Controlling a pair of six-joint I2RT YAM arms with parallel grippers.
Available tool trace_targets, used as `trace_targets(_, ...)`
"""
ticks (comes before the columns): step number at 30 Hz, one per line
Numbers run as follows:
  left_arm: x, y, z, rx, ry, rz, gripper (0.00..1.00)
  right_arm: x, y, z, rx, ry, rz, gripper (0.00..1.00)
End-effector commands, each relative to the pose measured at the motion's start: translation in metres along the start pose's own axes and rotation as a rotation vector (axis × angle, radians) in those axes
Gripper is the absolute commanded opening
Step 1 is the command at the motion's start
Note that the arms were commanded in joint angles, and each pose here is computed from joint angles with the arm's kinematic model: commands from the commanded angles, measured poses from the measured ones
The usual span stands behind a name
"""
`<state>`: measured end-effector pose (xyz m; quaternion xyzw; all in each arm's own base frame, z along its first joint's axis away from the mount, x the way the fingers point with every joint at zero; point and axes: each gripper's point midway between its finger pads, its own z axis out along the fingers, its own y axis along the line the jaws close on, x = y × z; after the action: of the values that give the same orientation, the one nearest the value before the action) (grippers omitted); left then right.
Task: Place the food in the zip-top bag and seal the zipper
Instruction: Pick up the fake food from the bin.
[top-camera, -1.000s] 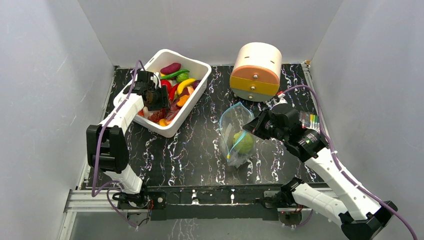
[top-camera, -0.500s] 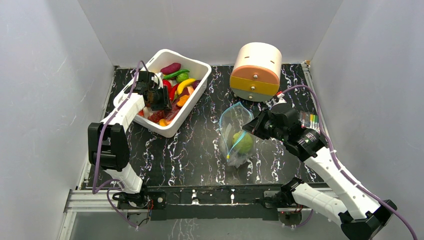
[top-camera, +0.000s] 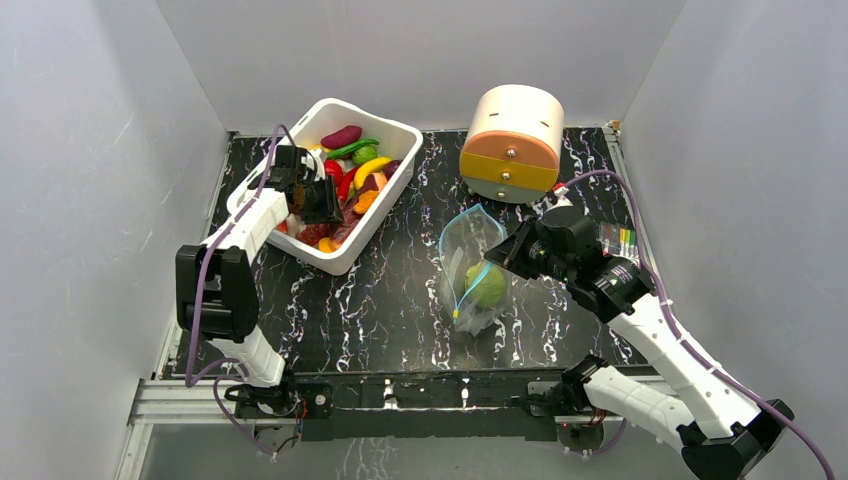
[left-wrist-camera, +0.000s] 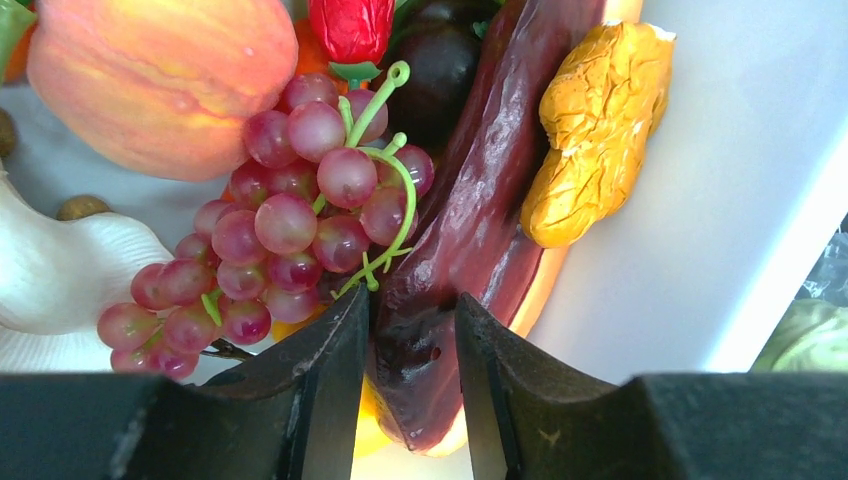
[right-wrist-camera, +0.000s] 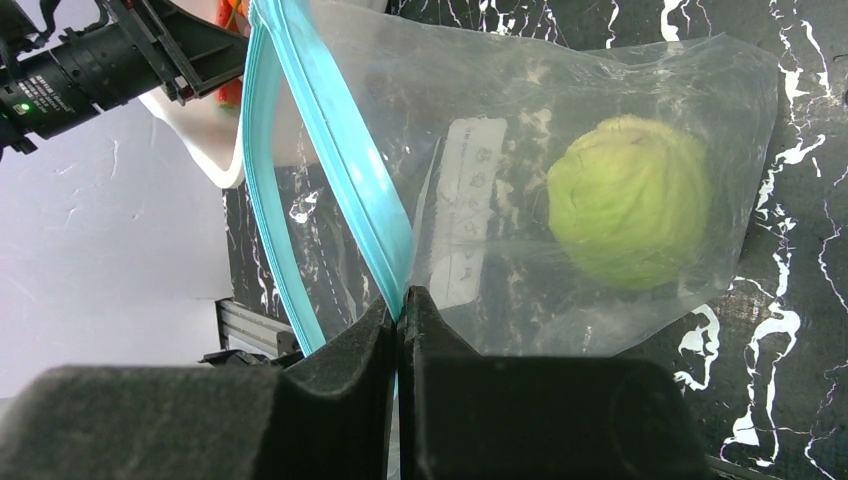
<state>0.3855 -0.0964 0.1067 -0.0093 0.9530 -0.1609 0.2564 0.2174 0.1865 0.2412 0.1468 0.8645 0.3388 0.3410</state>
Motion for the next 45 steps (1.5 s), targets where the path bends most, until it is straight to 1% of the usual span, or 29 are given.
trace_targets(1,0.009,-0.01,0.002,0.066,0.018,-0.001,0.37,-0.015,0.024,-0.01,-0.081,-0.051,0.003,0.0)
trace_targets(4,0.009,-0.011,0.002,0.074,0.021,-0.006,0.36,-0.016,0.027,-0.011,-0.091,-0.051,0.005,0.0)
trace_targets(5,0.008,-0.012,0.002,0.079,0.02,-0.009,0.34,-0.016,0.027,-0.012,-0.093,-0.052,0.004,0.0)
trace_targets(7,0.007,-0.016,0.001,0.097,0.016,-0.016,0.27,-0.017,0.027,-0.012,-0.091,-0.055,0.005,0.0)
trace_targets(9,0.007,-0.021,-0.001,0.118,0.01,-0.024,0.14,-0.018,0.027,-0.012,-0.091,-0.057,0.006,0.0)
trace_targets(10,0.006,-0.022,-0.003,0.123,0.009,-0.027,0.1,-0.017,0.028,-0.012,-0.093,-0.055,0.005,0.0)
trace_targets(12,0.005,-0.023,-0.006,0.126,0.004,-0.027,0.04,-0.017,0.028,-0.011,-0.092,-0.052,0.005,0.0)
trace_targets(14,0.004,-0.025,-0.01,0.127,-0.002,-0.024,0.0,-0.016,0.027,-0.012,-0.09,-0.052,0.005,0.0)
trace_targets(24,-0.01,-0.034,-0.035,0.14,-0.055,-0.001,0.0,-0.016,0.027,-0.011,-0.091,-0.049,0.008,0.0)
trace_targets(32,-0.027,-0.038,-0.064,0.119,-0.156,0.01,0.0,-0.015,0.025,-0.012,-0.087,-0.05,0.01,0.0)
trace_targets(39,-0.036,-0.039,-0.084,0.097,-0.21,0.018,0.0,-0.016,0.026,-0.012,-0.087,-0.053,0.009,0.0)
trace_targets(45,-0.049,-0.037,-0.107,0.055,-0.309,0.031,0.0,-0.015,0.026,-0.011,-0.086,-0.049,0.009,0.0)
